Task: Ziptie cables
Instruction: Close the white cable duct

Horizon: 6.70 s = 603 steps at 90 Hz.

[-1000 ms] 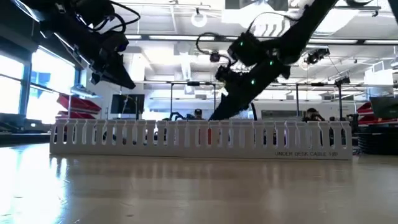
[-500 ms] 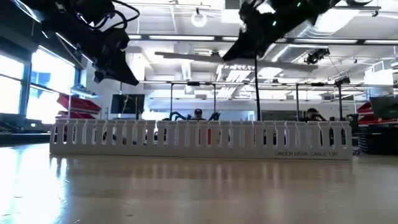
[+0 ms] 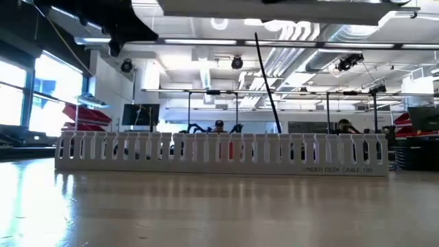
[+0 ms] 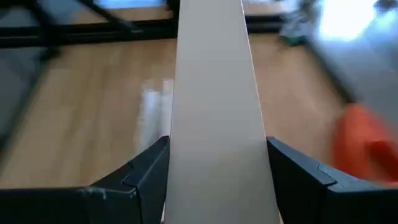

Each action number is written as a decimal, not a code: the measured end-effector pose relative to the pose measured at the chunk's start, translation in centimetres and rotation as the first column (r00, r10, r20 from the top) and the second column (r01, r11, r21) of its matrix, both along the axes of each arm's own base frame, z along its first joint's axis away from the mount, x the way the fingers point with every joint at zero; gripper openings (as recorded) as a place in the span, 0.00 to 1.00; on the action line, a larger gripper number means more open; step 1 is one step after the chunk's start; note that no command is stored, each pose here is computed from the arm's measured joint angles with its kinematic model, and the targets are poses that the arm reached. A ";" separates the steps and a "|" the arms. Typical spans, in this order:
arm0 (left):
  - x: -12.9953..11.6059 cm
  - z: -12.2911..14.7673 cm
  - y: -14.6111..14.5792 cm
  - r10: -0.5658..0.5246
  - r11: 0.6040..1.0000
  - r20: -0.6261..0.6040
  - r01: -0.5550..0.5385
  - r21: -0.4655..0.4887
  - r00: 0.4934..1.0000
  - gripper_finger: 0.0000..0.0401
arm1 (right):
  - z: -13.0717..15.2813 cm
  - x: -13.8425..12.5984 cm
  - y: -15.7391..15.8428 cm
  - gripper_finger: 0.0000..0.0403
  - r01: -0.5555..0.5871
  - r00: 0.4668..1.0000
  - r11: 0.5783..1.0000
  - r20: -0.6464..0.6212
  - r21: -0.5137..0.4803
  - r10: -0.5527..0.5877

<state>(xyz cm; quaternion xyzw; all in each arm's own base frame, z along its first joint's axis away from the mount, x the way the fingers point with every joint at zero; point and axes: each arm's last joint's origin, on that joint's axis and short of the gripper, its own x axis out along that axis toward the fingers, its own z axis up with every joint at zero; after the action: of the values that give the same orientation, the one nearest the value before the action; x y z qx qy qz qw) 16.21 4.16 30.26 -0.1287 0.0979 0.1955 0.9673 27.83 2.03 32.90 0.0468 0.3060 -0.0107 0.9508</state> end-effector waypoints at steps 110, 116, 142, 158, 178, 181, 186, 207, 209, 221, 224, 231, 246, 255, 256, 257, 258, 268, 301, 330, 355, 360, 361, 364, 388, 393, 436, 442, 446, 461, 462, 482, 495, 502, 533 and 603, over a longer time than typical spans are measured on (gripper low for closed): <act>2.2 -2.3 -4.5 -0.057 0.989 -0.505 -0.021 -0.147 0.861 0.00 | -16.0 10.0 5.2 0.52 -0.033 0.995 0.999 -0.099 -0.003 0.032; 2.4 -2.5 -4.9 -0.072 0.988 -0.517 -0.009 -0.152 0.853 0.00 | -16.5 10.0 5.6 0.52 -0.036 0.993 0.999 -0.111 -0.010 0.034; 3.7 -4.2 -8.0 -0.109 0.983 -0.563 0.005 -0.184 0.819 0.00 | -18.7 10.2 6.5 0.52 -0.004 0.989 0.997 -0.148 -0.082 -0.008; 4.1 -4.7 -9.7 -0.120 0.980 -0.543 0.012 -0.200 0.831 0.00 | -18.2 10.1 6.9 0.52 -0.012 0.992 0.994 -0.123 -0.105 -0.001; 3.8 -4.6 -10.6 -0.103 0.981 -0.521 0.000 -0.193 0.847 0.00 | -17.8 10.0 7.1 0.52 0.015 0.994 0.992 -0.105 -0.129 -0.029; 3.8 -4.6 -10.7 -0.104 0.981 -0.521 0.003 -0.191 0.847 0.00 | -17.9 10.0 7.0 0.52 0.021 0.993 0.992 -0.111 -0.126 -0.035; 3.8 -4.7 -10.8 -0.104 0.982 -0.523 0.005 -0.186 0.846 0.00 | -17.9 9.9 6.8 0.52 0.032 0.991 0.992 -0.122 -0.122 -0.047; 4.2 -5.4 -11.6 -0.105 0.983 -0.537 0.005 -0.184 0.837 0.00 | -18.0 10.0 6.5 0.52 0.025 0.990 0.994 -0.134 -0.110 -0.039; 4.3 -5.6 -11.8 -0.108 0.983 -0.538 0.009 -0.183 0.836 0.00 | -18.0 9.9 6.5 0.52 0.025 0.990 0.994 -0.135 -0.108 -0.039; 4.5 -7.9 -12.3 -0.125 0.982 -0.560 0.020 -0.189 0.819 0.00 | -18.0 9.9 6.5 0.52 0.026 0.990 0.994 -0.136 -0.107 -0.040; 4.5 -8.4 -12.3 -0.126 0.981 -0.564 0.017 -0.194 0.816 0.00 | -18.0 9.9 6.5 0.52 0.027 0.990 0.994 -0.136 -0.108 -0.041; 4.2 -9.1 -12.3 -0.116 0.981 -0.588 -0.001 -0.195 0.801 0.00 | -18.0 9.9 6.5 0.52 0.033 0.990 0.992 -0.132 -0.125 -0.050; 3.8 -7.9 -12.4 -0.124 0.977 -0.548 0.006 -0.213 0.827 0.00 | -17.6 9.9 7.0 0.52 0.056 0.992 0.987 -0.100 -0.148 -0.071; 3.5 -7.1 -12.1 -0.116 0.977 -0.515 0.003 -0.215 0.850 0.00 | -17.6 9.8 7.0 0.52 0.071 0.991 0.990 -0.107 -0.122 -0.084; 3.4 -7.0 -12.1 -0.115 0.977 -0.511 0.004 -0.214 0.852 0.00 | -17.6 9.8 6.9 0.52 0.073 0.991 0.990 -0.107 -0.119 -0.086; 3.4 -6.9 -12.1 -0.115 0.977 -0.508 0.005 -0.212 0.853 0.00 | -17.6 9.8 6.9 0.52 0.076 0.990 0.990 -0.108 -0.115 -0.088; 3.4 -6.9 -12.0 -0.115 0.977 -0.506 0.006 -0.211 0.855 0.00 | -17.6 9.8 6.8 0.52 0.078 0.990 0.991 -0.109 -0.111 -0.090; 3.3 -6.7 -12.0 -0.114 0.979 -0.502 0.012 -0.203 0.857 0.00 | -17.7 9.9 6.3 0.52 0.092 0.987 0.992 -0.125 -0.085 -0.102; 3.6 -7.3 -12.3 -0.138 0.973 -0.528 0.016 -0.229 0.838 0.00 | -17.7 10.0 5.8 0.52 0.083 0.987 0.996 -0.135 -0.029 -0.086; 3.2 -6.7 -12.2 -0.173 0.965 -0.510 0.040 -0.261 0.843 0.00 | -17.0 10.0 5.8 0.52 0.064 0.991 0.995 -0.126 0.076 -0.054; 3.6 -8.1 -12.8 -0.196 0.965 -0.582 0.049 -0.258 0.789 0.00 | -17.2 9.9 5.7 0.52 0.082 0.987 0.995 -0.140 0.051 -0.074; 3.6 -8.1 -12.9 -0.186 0.968 -0.587 0.046 -0.246 0.787 0.00 | -17.2 10.0 5.8 0.52 0.081 0.988 0.996 -0.133 0.037 -0.075; 3.6 -8.2 -12.9 -0.185 0.969 -0.588 0.045 -0.245 0.788 0.00 | -17.2 10.0 5.8 0.52 0.079 0.989 0.996 -0.131 0.035 -0.074; 3.5 -8.1 -12.9 -0.183 0.969 -0.587 0.044 -0.242 0.789 0.00 | -17.2 10.0 5.9 0.52 0.072 0.990 0.997 -0.125 0.030 -0.068; 3.2 -7.8 -12.9 -0.183 0.969 -0.576 0.049 -0.240 0.796 0.00 | -17.0 10.0 6.0 0.52 0.088 0.990 0.996 -0.114 0.019 -0.085; 3.1 -7.9 -12.9 -0.179 0.971 -0.586 0.046 -0.235 0.790 0.00 | -17.0 10.0 5.9 0.52 0.099 0.989 0.995 -0.115 0.028 -0.095; 2.3 -10.5 -12.5 -0.149 0.976 -0.625 0.014 -0.216 0.766 0.00 | -17.1 9.9 5.6 0.52 0.116 0.985 0.992 -0.134 0.045 -0.109; 2.3 -10.5 -12.5 -0.152 0.976 -0.624 0.015 -0.219 0.766 0.00 | -17.0 10.0 5.7 0.52 0.113 0.988 0.992 -0.115 0.053 -0.107; 2.3 -10.4 -12.4 -0.154 0.975 -0.622 0.016 -0.221 0.768 0.00 | -16.9 10.1 5.7 0.52 0.107 0.989 0.992 -0.113 0.060 -0.100; 2.2 -10.6 -12.4 -0.157 0.975 -0.621 0.022 -0.219 0.768 0.00 | -17.0 10.0 5.7 0.52 0.101 0.989 0.993 -0.119 0.064 -0.093; 2.2 -10.6 -12.4 -0.157 0.975 -0.621 0.022 -0.219 0.768 0.00 | -17.0 10.0 5.7 0.52 0.101 0.989 0.993 -0.119 0.064 -0.093; 1.6 -12.9 -12.1 -0.153 0.975 -0.611 0.016 -0.223 0.776 0.00 | -17.1 9.9 5.7 0.52 0.105 0.986 0.993 -0.136 0.052 -0.097; 1.4 -13.7 -12.0 -0.150 0.975 -0.600 0.016 -0.223 0.786 0.00 | -17.2 9.8 5.7 0.52 0.106 0.984 0.993 -0.145 0.044 -0.099; 1.4 -13.8 -11.9 -0.150 0.975 -0.600 0.016 -0.223 0.786 0.00 | -17.2 9.8 5.7 0.52 0.107 0.984 0.993 -0.145 0.043 -0.100; 1.3 -13.2 -11.3 -0.112 0.971 -0.563 -0.030 -0.238 0.819 0.00 | -17.2 9.8 5.6 0.52 0.116 0.983 0.992 -0.150 0.041 -0.109; 1.7 -12.5 -10.6 -0.172 0.960 -0.537 0.019 -0.279 0.826 0.00 | -17.3 9.7 5.5 0.52 0.136 0.979 0.990 -0.157 0.027 -0.130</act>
<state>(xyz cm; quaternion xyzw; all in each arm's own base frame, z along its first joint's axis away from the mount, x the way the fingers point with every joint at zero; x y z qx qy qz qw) 17.96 -6.44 17.73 -0.1876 0.4060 0.1605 0.8799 37.54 7.58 15.60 0.0841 0.3753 -0.0720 0.9203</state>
